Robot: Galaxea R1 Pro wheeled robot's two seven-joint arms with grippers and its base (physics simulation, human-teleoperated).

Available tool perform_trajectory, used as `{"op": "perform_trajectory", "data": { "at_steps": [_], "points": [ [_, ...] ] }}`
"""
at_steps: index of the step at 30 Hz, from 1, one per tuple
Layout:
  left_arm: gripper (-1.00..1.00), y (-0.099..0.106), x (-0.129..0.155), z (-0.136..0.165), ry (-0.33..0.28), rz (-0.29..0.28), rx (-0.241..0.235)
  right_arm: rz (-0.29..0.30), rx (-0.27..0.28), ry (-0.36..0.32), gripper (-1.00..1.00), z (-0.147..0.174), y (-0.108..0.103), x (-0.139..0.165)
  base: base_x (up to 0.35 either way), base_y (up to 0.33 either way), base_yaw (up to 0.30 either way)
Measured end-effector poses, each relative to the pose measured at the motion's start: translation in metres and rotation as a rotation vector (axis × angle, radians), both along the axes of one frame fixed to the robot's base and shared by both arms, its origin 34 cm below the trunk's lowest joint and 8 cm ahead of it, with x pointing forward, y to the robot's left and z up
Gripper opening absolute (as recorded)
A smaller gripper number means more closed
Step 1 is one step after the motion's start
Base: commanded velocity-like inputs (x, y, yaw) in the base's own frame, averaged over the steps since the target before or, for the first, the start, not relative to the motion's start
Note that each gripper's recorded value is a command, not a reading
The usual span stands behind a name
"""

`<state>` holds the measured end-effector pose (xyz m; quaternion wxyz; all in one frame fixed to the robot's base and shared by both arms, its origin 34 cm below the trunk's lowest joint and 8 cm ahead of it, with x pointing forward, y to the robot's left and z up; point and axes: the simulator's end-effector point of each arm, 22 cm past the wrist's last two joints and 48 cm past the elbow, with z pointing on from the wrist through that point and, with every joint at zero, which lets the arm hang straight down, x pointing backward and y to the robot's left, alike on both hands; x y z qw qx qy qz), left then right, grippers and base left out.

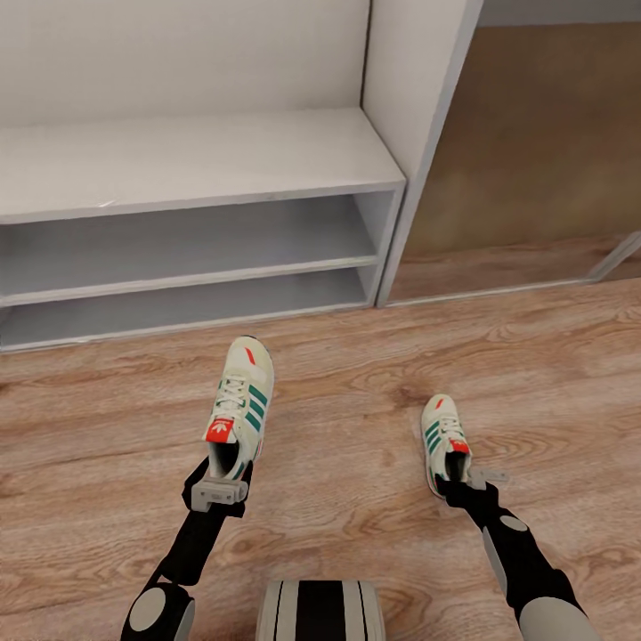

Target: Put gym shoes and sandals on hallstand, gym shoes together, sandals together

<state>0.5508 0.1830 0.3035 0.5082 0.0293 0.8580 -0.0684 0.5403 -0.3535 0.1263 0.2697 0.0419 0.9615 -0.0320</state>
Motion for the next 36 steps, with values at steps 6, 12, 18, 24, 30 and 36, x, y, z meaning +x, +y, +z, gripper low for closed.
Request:
{"op": "perform_trajectory", "data": {
  "at_steps": [6, 12, 18, 24, 30, 36],
  "points": [
    [-1.00, 0.000, 0.000, 0.000, 0.000, 0.000, 0.000, 0.000, 0.000, 0.001, 1.00, 0.000, 0.000, 0.000, 0.000, 0.000, 0.019],
    [-1.00, 0.000, -0.005, -0.011, 0.023, 0.000, -0.001, 0.000, 0.000, 0.023, 1.00, -0.011, 0.000, -0.009, 0.000, 0.000, 0.003],
    [-1.00, 0.000, -0.007, -0.016, 0.034, 0.000, 0.000, -0.001, -0.002, 0.033, 1.00, -0.015, -0.002, -0.013, 0.000, 0.000, 0.000],
    [-1.00, 0.000, -0.008, -0.017, 0.036, 0.000, 0.000, -0.001, -0.002, 0.035, 1.00, -0.016, -0.001, -0.013, 0.000, 0.000, 0.000],
    [-1.00, 0.000, -0.008, -0.018, 0.038, 0.000, 0.000, -0.001, -0.001, 0.035, 1.00, -0.017, -0.001, -0.014, 0.001, 0.000, 0.000],
    [-1.00, 0.000, -0.009, -0.019, 0.041, -0.001, 0.000, -0.001, 0.000, 0.035, 1.00, -0.016, 0.000, -0.014, 0.111, 0.000, 0.000]
  ]
}}
